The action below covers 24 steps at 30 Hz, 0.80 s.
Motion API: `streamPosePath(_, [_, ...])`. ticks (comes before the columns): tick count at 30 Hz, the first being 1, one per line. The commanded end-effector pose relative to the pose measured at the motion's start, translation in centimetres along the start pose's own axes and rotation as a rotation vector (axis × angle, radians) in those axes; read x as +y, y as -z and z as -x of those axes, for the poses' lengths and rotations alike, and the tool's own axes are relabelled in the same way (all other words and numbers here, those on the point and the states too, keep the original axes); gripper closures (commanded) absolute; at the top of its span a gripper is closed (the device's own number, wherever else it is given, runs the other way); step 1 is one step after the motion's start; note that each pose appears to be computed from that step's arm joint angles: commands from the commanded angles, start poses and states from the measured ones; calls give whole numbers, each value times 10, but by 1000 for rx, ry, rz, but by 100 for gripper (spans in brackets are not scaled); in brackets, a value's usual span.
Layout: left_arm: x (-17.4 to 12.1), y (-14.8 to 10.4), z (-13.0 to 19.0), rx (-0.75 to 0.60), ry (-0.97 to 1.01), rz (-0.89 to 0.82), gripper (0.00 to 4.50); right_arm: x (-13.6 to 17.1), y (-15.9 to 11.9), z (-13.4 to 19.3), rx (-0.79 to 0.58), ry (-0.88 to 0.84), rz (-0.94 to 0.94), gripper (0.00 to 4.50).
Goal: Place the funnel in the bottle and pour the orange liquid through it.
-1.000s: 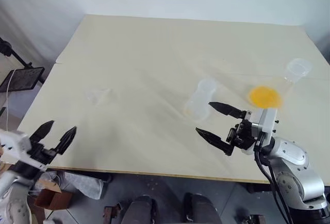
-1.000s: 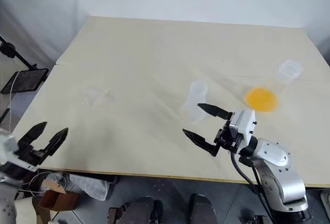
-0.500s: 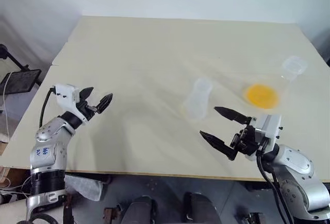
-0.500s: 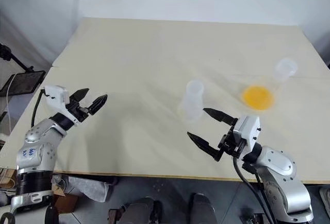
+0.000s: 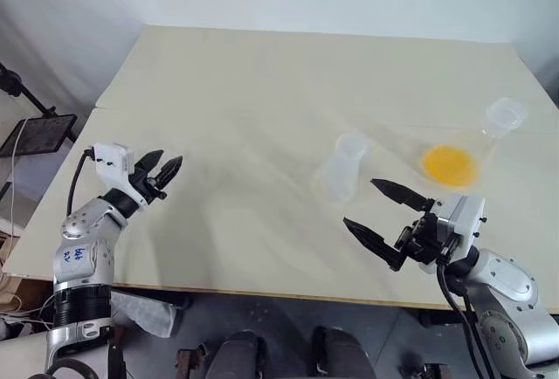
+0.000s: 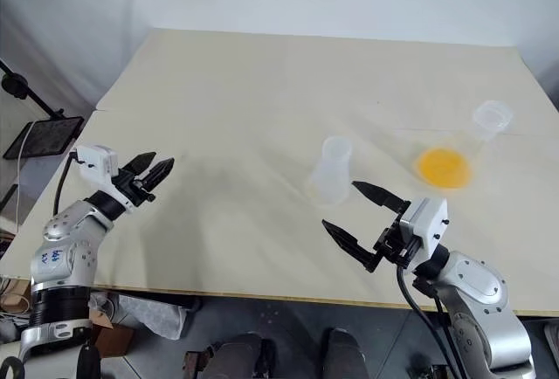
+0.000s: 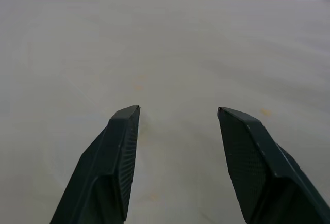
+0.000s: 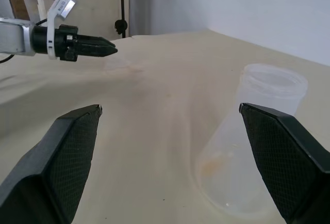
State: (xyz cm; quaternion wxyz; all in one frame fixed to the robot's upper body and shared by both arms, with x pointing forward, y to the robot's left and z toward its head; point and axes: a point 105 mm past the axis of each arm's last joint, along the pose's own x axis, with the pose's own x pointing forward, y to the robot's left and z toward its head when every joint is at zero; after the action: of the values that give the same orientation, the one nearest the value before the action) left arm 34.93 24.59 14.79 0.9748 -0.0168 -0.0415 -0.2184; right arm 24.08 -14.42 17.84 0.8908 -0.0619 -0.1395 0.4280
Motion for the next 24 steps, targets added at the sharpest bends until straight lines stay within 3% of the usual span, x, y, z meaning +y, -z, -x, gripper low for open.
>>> streamPosePath(1, [-5,-11,13,-34,32,-47,186,5,-9,-1,-41,-5,24,0])
streamPosePath(7, [7,-13,37,-46,-29,-41,186,6,-8,-2,-42,-7,17,0])
streamPosePath(11, [9,-19,57,-100,-69,-48,95,5,-7,-2,-39,-12,15,0])
streamPosePath(14, [10,-2,66,-14,-113,-52,1,6,-6,-5,-41,-20,8,0])
streamPosePath(17, [12,13,65,59,-140,-54,1,7,-6,-7,-44,-29,3,0])
streamPosePath(24, [8,16,29,66,-80,-41,1,7,-6,-9,-47,-35,1,0])
